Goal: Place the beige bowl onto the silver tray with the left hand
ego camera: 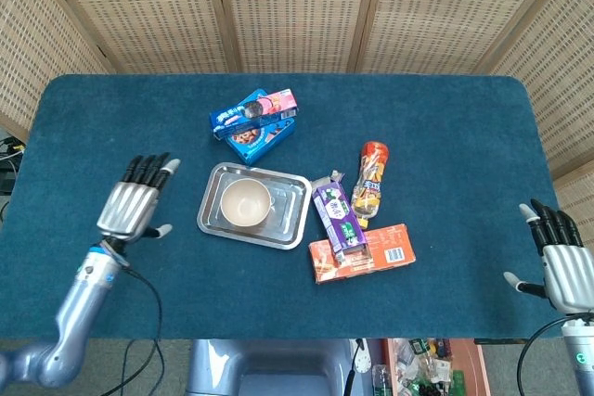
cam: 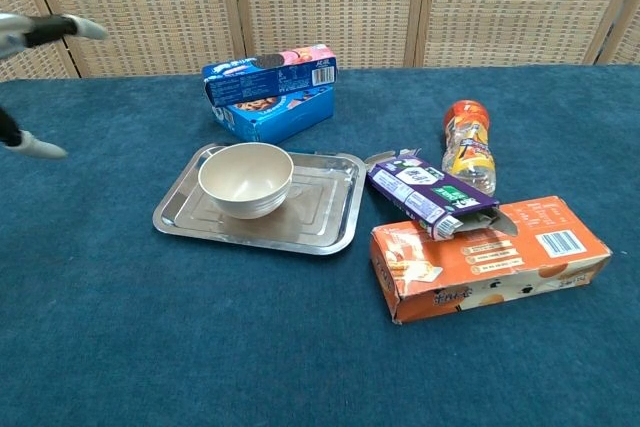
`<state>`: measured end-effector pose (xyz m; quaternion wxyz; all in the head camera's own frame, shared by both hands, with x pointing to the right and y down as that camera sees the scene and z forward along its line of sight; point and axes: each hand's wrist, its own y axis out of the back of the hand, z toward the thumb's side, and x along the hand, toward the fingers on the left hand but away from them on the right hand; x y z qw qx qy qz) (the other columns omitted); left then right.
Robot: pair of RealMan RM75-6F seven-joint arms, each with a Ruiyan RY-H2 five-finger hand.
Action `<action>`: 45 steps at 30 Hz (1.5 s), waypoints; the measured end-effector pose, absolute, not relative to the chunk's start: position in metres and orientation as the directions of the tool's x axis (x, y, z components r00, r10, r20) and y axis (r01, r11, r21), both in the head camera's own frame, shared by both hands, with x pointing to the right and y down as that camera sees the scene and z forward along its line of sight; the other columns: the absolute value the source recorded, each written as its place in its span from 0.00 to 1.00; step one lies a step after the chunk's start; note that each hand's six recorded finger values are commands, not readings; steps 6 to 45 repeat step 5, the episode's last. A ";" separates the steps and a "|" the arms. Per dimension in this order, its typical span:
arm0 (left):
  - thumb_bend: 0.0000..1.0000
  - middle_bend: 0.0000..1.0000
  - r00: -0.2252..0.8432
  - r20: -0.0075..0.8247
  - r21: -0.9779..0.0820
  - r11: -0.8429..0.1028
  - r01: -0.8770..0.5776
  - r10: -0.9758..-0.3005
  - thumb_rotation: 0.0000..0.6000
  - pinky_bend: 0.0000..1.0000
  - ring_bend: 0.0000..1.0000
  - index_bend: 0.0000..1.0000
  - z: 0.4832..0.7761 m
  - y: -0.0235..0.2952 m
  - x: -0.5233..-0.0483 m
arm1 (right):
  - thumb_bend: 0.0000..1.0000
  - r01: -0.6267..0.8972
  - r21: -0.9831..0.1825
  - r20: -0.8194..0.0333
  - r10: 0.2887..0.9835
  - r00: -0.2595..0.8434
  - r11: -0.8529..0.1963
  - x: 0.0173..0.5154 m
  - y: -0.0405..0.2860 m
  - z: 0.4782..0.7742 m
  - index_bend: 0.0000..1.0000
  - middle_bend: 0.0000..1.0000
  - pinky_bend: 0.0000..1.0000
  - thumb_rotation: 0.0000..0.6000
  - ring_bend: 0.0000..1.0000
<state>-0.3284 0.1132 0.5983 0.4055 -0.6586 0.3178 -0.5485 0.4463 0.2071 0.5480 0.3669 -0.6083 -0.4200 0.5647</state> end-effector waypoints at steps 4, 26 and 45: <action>0.00 0.00 0.151 0.427 -0.898 -0.438 -0.045 -0.892 1.00 0.00 0.00 0.00 0.582 0.141 -0.371 | 0.00 0.096 -0.924 -0.371 0.928 0.018 -0.371 0.444 0.208 0.546 0.00 0.00 0.00 1.00 0.00; 0.00 0.00 0.139 0.426 -0.898 -0.437 -0.060 -0.894 1.00 0.00 0.00 0.00 0.579 0.150 -0.382 | 0.00 0.095 -0.924 -0.369 0.929 0.020 -0.370 0.443 0.209 0.545 0.00 0.00 0.00 1.00 0.00; 0.00 0.00 0.139 0.426 -0.898 -0.437 -0.060 -0.894 1.00 0.00 0.00 0.00 0.579 0.150 -0.382 | 0.00 0.095 -0.924 -0.369 0.929 0.020 -0.370 0.443 0.209 0.545 0.00 0.00 0.00 1.00 0.00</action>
